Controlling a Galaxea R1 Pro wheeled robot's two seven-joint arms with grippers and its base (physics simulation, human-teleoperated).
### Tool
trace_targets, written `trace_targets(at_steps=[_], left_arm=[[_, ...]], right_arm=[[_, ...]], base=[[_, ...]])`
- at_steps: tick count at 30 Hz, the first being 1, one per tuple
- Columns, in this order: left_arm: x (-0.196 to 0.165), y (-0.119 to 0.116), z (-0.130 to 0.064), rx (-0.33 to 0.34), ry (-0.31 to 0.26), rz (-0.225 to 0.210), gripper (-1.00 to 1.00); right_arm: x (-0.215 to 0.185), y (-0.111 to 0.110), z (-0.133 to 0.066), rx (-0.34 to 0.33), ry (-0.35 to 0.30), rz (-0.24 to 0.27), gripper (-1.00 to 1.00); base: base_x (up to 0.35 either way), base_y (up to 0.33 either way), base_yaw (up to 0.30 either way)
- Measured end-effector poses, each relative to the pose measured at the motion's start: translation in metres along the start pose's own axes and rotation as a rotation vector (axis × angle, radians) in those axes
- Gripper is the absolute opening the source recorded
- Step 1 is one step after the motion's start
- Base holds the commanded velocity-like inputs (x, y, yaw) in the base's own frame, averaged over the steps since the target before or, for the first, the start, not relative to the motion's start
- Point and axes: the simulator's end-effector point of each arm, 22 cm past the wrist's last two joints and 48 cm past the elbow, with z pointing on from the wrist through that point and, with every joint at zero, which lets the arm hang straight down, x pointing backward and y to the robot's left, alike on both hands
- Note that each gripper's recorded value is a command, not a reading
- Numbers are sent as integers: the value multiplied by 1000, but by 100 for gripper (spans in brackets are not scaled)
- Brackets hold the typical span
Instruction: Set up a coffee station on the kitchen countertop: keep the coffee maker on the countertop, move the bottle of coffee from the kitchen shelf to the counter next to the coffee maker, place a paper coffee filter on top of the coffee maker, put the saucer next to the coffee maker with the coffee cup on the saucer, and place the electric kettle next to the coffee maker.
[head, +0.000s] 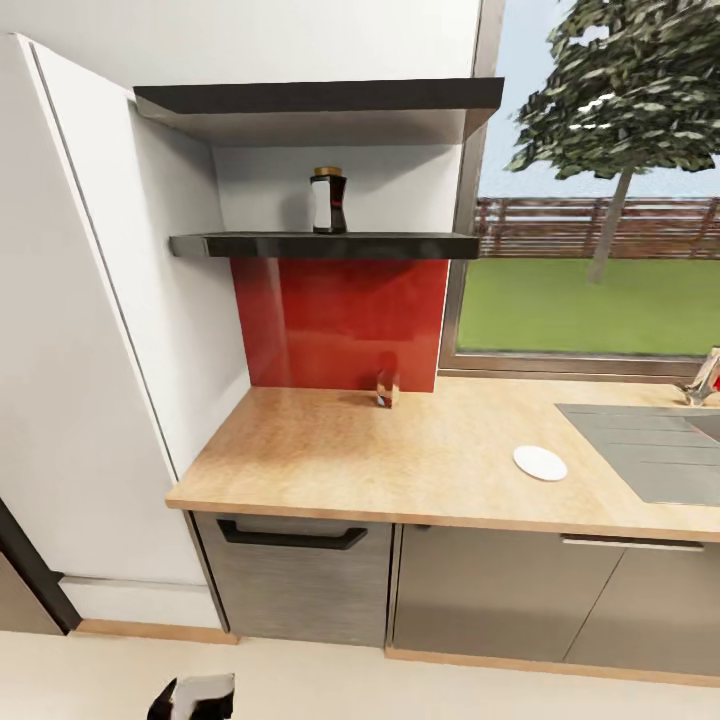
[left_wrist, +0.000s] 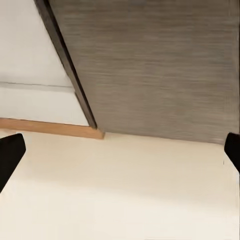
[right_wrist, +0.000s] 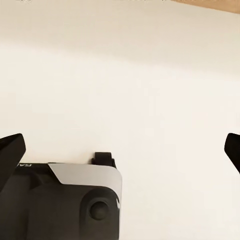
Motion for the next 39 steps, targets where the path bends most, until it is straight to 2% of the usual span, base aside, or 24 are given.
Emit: trace_targets(at_steps=[2,6,9,12,21,26,29,30,31,32,35,36,37,38,39], left_arm=[[-47,-2,18,-2,-79,-13,100],[-113,-5,36,-2,-186,-31,100],[-161,-13,41,5,-267,-51,100],[-192,-20,40,11,-323,-69,100],[-285,-50,27,50,-488,-127,100],[-356,-71,19,93,-593,-113,100],[-394,-85,18,116,-610,-104,100],[-418,-96,17,131,-615,-106,100],[-465,-109,11,147,-642,-114,100],[-508,-109,1,149,-693,-116,100],[-542,-115,-5,156,-701,-110,100],[-575,-126,-13,169,-703,-89,100],[-612,-128,-29,173,-744,-81,100],[-614,-130,-29,175,-737,-77,100],[-647,-135,-41,174,-743,-71,100]], right_arm=[[0,0,0,0,-1,0,100],[0,0,0,0,-2,-1,100],[0,0,0,0,-2,-1,100],[0,0,0,0,-1,-1,100],[0,0,0,0,-1,-1,100],[-1,0,0,0,-3,-1,100],[-1,0,0,1,-4,-2,100],[0,-1,0,1,-3,-2,100],[0,-1,0,1,-3,-2,100],[0,-1,0,1,-4,-2,100],[-1,-1,0,2,-4,-2,100],[-1,-1,0,2,-3,-2,100],[-1,-1,0,2,-5,-2,100],[-1,-1,0,2,-4,-2,100],[0,-1,0,2,-3,-2,100]], base=[[0,0,0],[0,0,0],[0,0,0],[0,0,0],[0,0,0],[0,0,0],[0,0,0],[0,0,0],[0,0,0],[0,0,0],[0,0,0],[0,0,0],[0,0,0],[0,0,0],[0,0,0]])
